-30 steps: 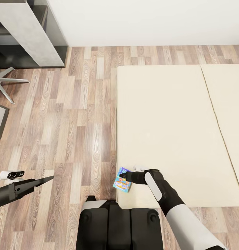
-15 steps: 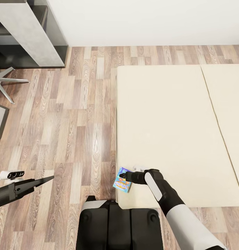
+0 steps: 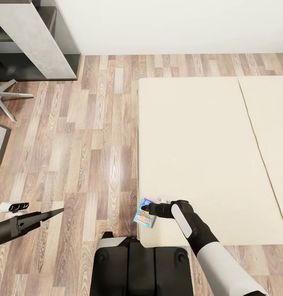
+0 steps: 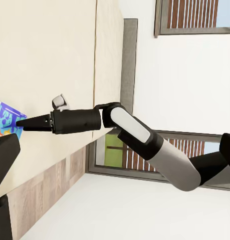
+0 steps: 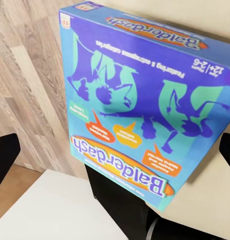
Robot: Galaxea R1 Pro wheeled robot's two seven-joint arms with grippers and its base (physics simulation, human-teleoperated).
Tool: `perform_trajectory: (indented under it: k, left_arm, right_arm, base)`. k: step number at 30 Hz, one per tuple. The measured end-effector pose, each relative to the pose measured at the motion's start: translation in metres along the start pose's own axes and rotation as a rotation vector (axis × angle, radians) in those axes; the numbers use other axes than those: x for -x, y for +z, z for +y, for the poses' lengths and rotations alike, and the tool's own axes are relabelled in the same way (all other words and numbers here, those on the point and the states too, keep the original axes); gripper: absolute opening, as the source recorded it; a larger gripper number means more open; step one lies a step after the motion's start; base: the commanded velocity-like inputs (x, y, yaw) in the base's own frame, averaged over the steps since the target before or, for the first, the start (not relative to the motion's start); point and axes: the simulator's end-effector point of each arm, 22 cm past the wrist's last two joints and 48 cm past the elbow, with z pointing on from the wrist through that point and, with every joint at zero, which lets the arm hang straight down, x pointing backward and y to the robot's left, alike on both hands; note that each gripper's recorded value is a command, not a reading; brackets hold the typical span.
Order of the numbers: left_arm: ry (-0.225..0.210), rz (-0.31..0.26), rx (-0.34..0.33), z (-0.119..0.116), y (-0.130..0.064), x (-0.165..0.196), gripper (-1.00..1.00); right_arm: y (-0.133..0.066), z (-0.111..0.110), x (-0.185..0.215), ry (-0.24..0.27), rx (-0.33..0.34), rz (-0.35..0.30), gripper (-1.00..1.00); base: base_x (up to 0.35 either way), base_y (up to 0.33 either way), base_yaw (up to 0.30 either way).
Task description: Put all the toys in the child's room - the three board games (two on the bed and one on the table), the two jigsaw puzzles on the table, and the tennis ball on the table - inside the toy box on the table in the child's room.
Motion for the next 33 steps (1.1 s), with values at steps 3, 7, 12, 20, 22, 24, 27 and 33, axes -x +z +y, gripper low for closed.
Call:
perform_trajectory:
  k: [3,7,12,20,22,24,27,33]
  left_arm:
    - [0.000,0.000,0.000,0.000,0.000,0.000,1.00]
    - [0.000,0.000,0.000,0.000,0.000,0.000,1.00]
    - [0.000,0.000,0.000,0.000,0.000,0.000,1.00]
    - [0.000,0.000,0.000,0.000,0.000,0.000,1.00]
    - [0.000,0.000,0.000,0.000,0.000,0.000,1.00]
    - [0.000,0.000,0.000,0.000,0.000,0.000,1.00]
    - [0.000,0.000,0.000,0.000,0.000,0.000,1.00]
    - [0.000,0.001,0.001,0.000,0.000,0.000,1.00]
  right_arm:
    - [0.000,0.000,0.000,0.000,0.000,0.000,1.00]
    - [0.000,0.000,0.000,0.000,-0.001,0.000,1.00]
    - [0.000,0.000,0.000,0.000,-0.001,0.000,1.00]
    - [0.000,-0.002,0.000,-0.003,-0.009,0.000,1.00]
    - [-0.001,-0.003,0.000,-0.003,-0.012,0.000,1.00]
    - [-0.001,-0.005,0.000,-0.004,-0.015,0.001,1.00]
    - [-0.001,-0.006,0.000,-0.004,-0.017,0.002,1.00]
    - [-0.003,-0.011,0.001,-0.004,-0.026,0.004,1.00]
  base:
    - [0.000,0.000,0.000]
    - [0.000,0.000,0.000]
    - [0.000,0.000,0.000]
    - [0.000,0.000,0.000]
    - [0.000,0.000,0.000]
    - [0.000,0.000,0.000]
    - [0.000,0.000,0.000]
    - [0.000,0.000,0.000]
